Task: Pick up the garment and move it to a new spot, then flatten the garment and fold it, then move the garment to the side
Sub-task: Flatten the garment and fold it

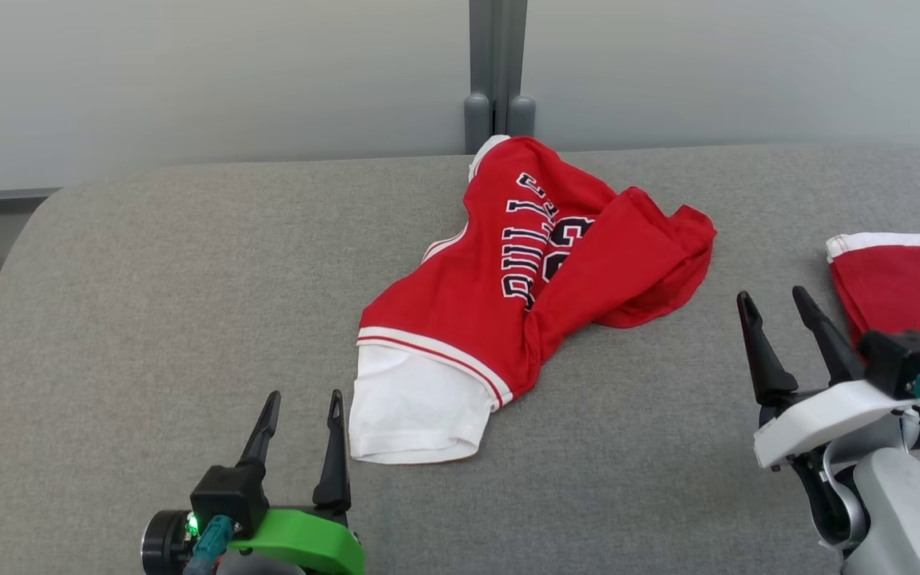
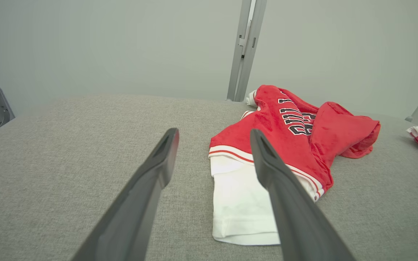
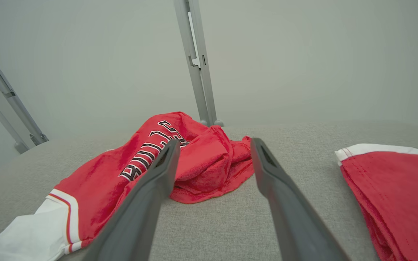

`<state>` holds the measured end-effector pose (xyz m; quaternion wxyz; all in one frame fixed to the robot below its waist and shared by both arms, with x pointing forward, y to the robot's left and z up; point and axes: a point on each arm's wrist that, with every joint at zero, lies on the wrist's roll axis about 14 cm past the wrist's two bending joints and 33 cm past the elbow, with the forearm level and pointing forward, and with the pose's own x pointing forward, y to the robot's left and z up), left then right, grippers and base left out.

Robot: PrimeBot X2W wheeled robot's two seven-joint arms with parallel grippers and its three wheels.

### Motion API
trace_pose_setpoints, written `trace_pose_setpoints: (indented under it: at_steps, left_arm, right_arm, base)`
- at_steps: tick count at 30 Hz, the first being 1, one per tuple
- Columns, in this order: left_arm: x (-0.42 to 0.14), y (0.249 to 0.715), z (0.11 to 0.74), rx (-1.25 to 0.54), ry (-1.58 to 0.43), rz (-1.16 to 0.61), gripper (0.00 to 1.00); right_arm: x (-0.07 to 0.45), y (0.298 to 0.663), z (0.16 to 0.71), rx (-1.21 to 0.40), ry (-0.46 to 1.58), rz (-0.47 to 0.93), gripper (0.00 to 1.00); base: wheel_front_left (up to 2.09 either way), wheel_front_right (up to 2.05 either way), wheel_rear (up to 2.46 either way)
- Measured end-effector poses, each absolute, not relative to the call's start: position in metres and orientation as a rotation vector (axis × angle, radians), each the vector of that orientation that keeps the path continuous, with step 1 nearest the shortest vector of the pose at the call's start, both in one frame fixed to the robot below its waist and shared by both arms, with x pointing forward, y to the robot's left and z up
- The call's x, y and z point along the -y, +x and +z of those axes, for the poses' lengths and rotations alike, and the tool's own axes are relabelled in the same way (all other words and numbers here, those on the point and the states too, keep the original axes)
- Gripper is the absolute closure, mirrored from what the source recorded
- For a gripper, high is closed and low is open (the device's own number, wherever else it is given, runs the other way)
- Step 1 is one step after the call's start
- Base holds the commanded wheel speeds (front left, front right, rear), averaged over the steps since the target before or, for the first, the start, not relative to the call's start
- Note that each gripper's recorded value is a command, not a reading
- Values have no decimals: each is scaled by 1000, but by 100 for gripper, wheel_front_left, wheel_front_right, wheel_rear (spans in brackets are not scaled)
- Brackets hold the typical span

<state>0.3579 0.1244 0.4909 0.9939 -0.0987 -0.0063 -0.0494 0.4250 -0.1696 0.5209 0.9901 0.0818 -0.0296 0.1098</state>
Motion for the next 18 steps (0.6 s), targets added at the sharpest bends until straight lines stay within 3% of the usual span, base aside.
trace_pose_setpoints:
  at_steps: [8,18]
  left_arm:
    - [-111,357,476,-37,-184,-143,0]
    - [-92,366,409,-275,-93,-209,0]
  right_arm:
    - [173,404,536,118,165,186,0]
    - [183,397,540,118,150,165,0]
  base:
    - [0,0,0]
    - [0,0,0]
